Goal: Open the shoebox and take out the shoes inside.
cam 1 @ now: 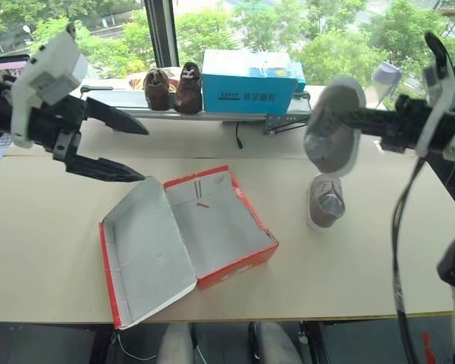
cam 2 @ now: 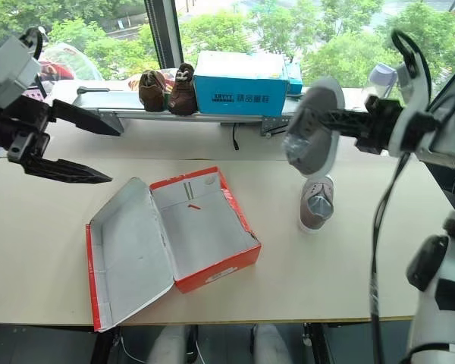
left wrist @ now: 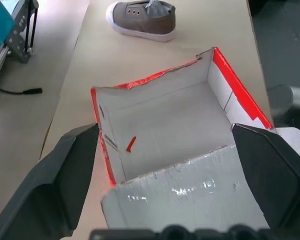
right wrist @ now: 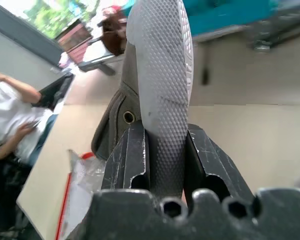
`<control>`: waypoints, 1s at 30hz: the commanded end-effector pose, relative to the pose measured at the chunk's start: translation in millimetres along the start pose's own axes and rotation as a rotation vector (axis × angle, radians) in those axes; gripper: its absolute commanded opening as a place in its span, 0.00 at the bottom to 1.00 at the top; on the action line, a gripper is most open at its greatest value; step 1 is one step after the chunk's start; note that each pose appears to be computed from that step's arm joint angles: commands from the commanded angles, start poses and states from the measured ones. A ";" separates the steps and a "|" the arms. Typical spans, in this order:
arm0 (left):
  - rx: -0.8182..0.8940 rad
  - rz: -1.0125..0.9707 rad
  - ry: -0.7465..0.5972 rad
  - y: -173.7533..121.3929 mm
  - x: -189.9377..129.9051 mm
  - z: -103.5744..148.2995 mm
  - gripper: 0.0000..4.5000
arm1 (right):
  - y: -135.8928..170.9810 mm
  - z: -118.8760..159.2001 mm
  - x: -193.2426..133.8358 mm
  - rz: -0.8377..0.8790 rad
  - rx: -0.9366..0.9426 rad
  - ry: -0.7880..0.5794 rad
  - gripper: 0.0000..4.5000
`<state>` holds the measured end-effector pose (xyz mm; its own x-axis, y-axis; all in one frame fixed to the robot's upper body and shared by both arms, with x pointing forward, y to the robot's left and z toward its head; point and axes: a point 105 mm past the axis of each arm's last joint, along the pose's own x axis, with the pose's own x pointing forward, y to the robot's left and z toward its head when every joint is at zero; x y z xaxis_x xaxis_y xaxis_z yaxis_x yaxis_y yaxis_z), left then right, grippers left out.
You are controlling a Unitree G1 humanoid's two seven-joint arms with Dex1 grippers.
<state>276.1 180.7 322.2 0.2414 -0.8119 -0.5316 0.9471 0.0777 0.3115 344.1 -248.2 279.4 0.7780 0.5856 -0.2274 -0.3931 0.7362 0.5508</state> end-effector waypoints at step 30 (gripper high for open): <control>0.004 0.034 0.011 2.5 -12.3 15.6 1.00 | -175.2 -61.7 -33.0 -0.369 0.150 -0.167 0.81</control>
<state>272.8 182.1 332.7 0.2595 -0.7924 -0.5521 0.9470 0.0968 0.3062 362.4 -352.0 121.1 0.8963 0.2963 -0.3299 -0.0276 0.7798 0.6254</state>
